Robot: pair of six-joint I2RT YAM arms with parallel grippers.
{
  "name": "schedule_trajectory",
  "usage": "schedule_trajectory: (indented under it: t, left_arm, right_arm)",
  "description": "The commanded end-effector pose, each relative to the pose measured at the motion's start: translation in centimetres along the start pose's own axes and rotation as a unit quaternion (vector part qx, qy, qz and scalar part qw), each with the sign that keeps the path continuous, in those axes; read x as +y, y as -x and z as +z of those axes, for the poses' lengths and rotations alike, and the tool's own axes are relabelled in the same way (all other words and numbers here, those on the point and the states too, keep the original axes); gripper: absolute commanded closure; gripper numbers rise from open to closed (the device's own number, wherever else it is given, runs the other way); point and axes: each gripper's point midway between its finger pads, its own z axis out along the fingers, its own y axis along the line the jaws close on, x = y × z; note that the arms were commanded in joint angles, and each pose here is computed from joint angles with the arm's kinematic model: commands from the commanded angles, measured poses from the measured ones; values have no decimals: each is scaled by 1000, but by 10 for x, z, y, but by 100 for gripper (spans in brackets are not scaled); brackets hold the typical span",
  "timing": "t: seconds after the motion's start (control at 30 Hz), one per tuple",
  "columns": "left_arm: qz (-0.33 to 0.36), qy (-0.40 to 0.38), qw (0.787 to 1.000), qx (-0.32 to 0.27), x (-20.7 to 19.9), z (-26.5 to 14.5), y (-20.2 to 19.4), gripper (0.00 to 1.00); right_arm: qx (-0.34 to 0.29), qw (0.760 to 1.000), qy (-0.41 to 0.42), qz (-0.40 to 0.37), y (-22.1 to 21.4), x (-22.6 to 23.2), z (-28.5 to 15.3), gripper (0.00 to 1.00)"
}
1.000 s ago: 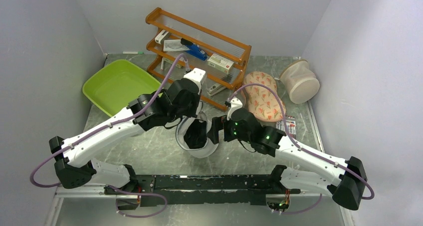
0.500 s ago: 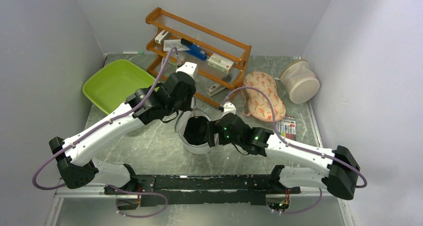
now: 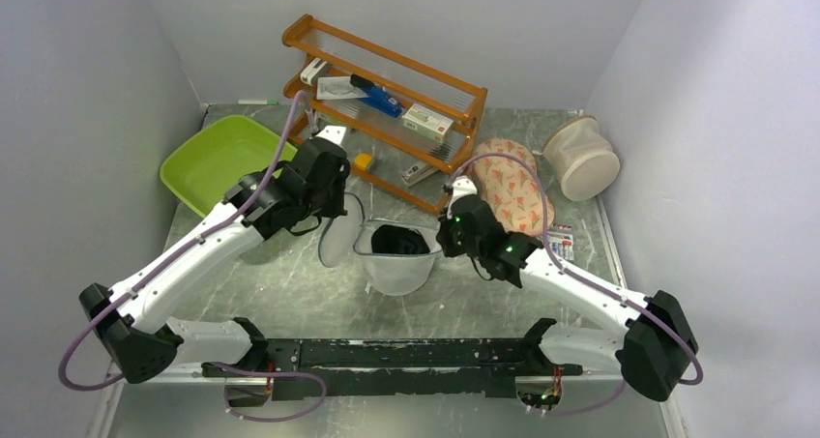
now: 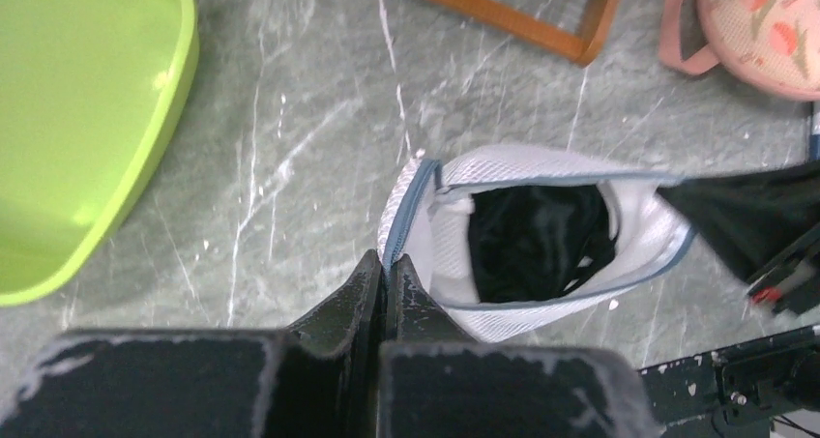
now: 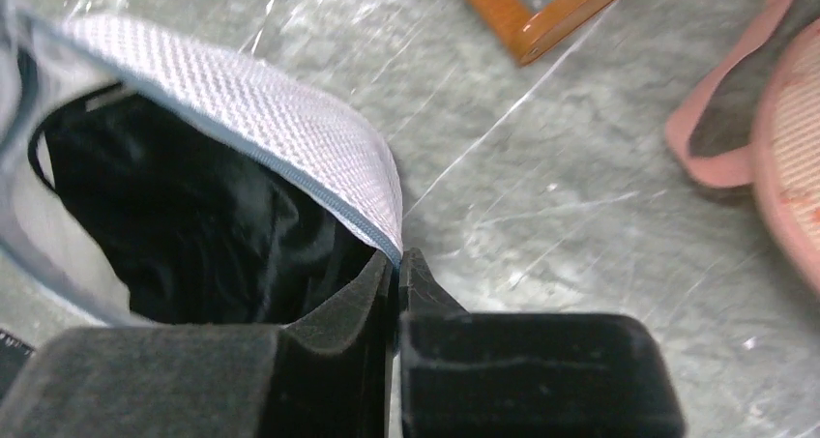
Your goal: Unzip the laundry bag and remove the bra
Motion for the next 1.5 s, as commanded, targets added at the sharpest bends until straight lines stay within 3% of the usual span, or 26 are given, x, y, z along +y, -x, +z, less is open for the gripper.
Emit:
schedule_trajectory:
  t: [0.0,0.17,0.2,0.33,0.43,0.63,0.87,1.13,1.33,1.47]
  left_arm:
    - [-31,-6,998,49,14,-7,-34,93]
    - [-42,61,995,69,49,-7,-57,88]
    - [-42,81,993,71,57,-6,-60,83]
    - [-34,123,989,75,70,1,-60,44]
    - [-32,103,993,56,62,3,-46,31]
    - [-27,-30,999,16,18,2,-27,26]
    - [-59,-178,980,67,-41,23,-59,32]
    - [-91,-172,979,52,-44,50,-63,28]
    - [-98,-186,975,73,-55,68,-73,42]
    - [-88,-140,982,90,-42,78,-79,35]
  right_arm:
    - [-34,997,39,-49,21,-2,6,100]
    - [-56,992,71,-84,35,10,12,100]
    - [-61,991,85,-86,37,16,13,100]
    - [-66,987,112,-90,34,24,16,100]
    - [-71,987,109,-96,31,21,15,100]
    - [-94,985,105,-96,30,18,14,100]
    - [-121,981,125,-82,33,24,13,100]
    - [-125,979,135,-84,22,24,16,100]
    - [-137,976,145,-84,17,25,12,100]
    - [-143,976,143,-82,17,23,12,100]
